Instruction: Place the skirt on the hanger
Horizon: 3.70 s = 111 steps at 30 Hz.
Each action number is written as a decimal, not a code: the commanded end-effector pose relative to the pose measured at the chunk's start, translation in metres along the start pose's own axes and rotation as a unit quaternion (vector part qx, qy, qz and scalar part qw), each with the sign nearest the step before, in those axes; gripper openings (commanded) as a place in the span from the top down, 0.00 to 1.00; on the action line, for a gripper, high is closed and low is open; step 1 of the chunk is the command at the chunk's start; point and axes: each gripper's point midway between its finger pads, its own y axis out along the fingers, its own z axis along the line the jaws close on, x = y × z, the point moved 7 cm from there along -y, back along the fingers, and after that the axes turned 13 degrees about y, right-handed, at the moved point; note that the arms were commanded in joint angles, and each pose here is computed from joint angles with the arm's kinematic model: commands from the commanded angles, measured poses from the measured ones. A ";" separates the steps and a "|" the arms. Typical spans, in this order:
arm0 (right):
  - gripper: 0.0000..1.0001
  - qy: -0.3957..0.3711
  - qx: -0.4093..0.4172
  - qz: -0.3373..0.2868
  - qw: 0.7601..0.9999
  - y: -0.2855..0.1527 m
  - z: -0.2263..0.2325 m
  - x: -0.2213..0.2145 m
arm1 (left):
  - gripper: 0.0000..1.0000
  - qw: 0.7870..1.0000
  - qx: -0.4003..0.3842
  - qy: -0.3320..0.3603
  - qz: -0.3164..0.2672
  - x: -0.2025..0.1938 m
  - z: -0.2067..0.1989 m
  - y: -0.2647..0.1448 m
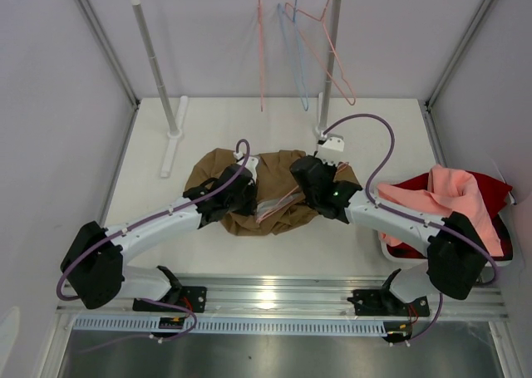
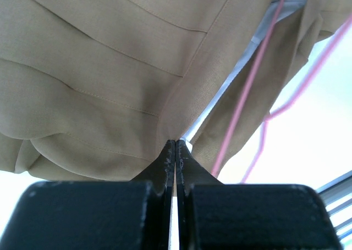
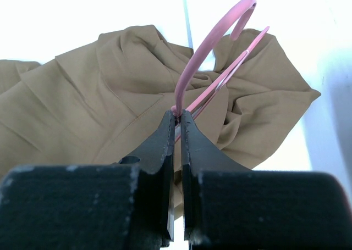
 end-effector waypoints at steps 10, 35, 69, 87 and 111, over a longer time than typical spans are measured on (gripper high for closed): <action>1.00 -0.059 -0.066 -0.031 0.996 0.014 -0.014 -0.031 | 1.00 1.000 0.004 -0.015 0.016 -0.014 0.005 0.000; 1.00 -0.074 -0.088 -0.027 0.993 0.010 -0.013 -0.054 | 0.49 1.000 0.022 -0.007 0.010 -0.057 -0.040 -0.028; 1.00 -0.063 -0.082 -0.015 0.995 0.006 -0.018 -0.058 | 0.42 0.995 0.101 0.002 -0.026 -0.038 -0.065 0.008; 1.00 -0.068 -0.063 -0.018 0.996 -0.013 -0.027 -0.058 | 1.00 0.992 0.116 0.058 -0.006 -0.028 -0.061 0.001; 1.00 -0.158 -0.057 -0.104 0.980 -0.121 -0.011 -0.021 | 1.00 0.993 -0.103 0.009 -0.053 0.014 -0.046 -0.139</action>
